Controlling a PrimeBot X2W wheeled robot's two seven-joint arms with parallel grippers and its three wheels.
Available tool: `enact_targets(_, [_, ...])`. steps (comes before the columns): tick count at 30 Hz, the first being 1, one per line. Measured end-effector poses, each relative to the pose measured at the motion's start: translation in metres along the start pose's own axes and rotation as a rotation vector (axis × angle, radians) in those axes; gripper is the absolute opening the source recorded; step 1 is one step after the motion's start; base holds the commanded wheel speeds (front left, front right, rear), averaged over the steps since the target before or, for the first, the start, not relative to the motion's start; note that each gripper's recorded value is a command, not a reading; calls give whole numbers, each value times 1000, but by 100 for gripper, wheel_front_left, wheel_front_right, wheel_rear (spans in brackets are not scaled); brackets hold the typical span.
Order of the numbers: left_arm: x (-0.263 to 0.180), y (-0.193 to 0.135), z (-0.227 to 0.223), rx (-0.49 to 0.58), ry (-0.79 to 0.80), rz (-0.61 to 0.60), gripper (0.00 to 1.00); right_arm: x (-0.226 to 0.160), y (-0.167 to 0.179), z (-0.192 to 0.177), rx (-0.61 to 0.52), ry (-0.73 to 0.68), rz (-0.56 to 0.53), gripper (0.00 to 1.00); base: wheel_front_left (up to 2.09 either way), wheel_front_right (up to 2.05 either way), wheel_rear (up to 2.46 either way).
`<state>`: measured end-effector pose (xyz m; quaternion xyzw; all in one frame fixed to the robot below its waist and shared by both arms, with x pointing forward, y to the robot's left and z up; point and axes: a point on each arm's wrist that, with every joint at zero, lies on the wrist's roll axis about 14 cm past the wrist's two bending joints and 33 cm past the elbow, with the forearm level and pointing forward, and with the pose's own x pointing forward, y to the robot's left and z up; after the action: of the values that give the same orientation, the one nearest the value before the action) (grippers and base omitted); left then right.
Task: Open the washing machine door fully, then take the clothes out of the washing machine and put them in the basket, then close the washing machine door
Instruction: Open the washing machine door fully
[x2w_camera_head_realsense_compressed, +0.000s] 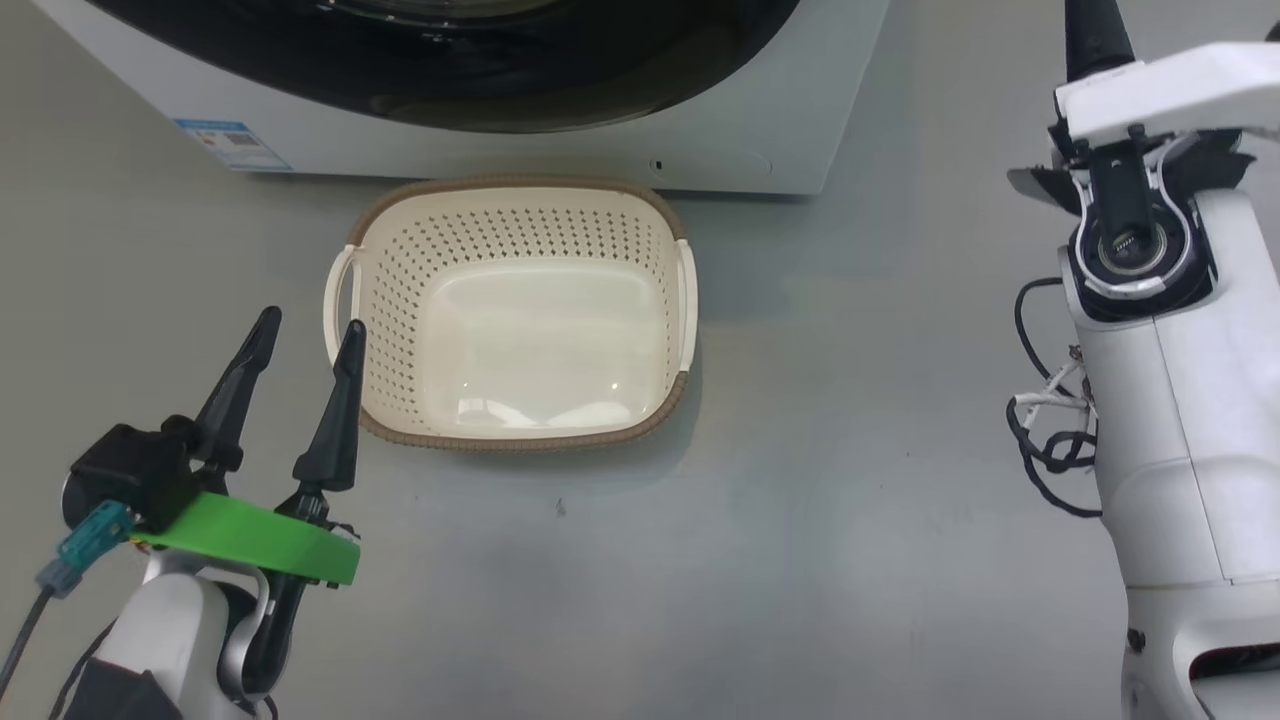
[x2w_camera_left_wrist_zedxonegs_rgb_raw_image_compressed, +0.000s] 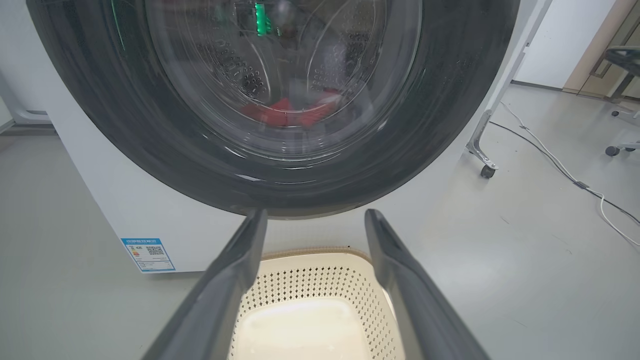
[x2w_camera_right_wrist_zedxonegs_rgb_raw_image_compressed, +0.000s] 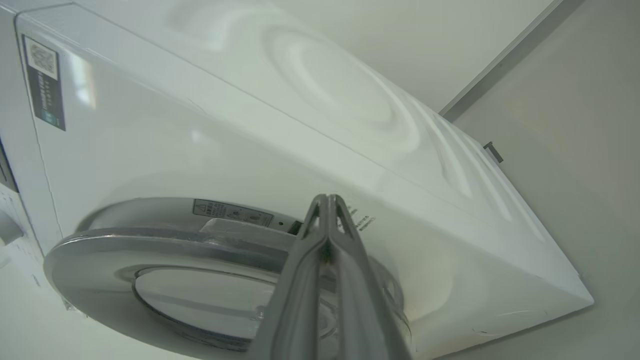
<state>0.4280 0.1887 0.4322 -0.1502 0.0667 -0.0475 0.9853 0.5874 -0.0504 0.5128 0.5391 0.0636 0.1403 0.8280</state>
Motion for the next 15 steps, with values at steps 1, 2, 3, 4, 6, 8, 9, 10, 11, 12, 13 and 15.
enact_targets(1, [2,1,0,-2,0,2,100,7,2,-6,1,26,6,0,0,0,0])
enact_targets(2, [3,2,-1,1,4,2,100,13,4,-12,7,50,17,0,0,0,0])
enact_targets(3, [4,4,-3,5,11,3,100,19,6,-19,9,73,28,0,0,0,0])
enact_targets(4, [5,6,-5,6,16,7,100,24,7,-24,10,95,30,0,0,0,0])
enact_targets(6, [5,11,-9,7,28,17,100,34,10,-37,9,144,45,0,0,0,0])
enact_targets(8, [6,16,-12,9,38,28,100,43,12,-46,12,177,55,0,0,0,0])
enact_targets(9, [7,18,-14,8,43,32,100,47,12,-50,13,188,62,0,0,0,0])
enact_targets(10, [7,20,-16,6,50,37,100,51,13,-55,13,203,70,0,0,0,0])
enact_targets(11, [7,21,-18,6,55,41,100,55,14,-58,11,216,77,0,0,0,0])
enact_targets(12, [8,23,-20,5,60,46,100,58,16,-62,11,226,85,0,0,0,0])
enact_targets(13, [8,23,-20,5,60,46,100,58,16,-62,11,226,85,0,0,0,0])
enact_targets(15, [8,25,-23,0,70,51,100,65,18,-67,12,243,101,0,0,0,0])
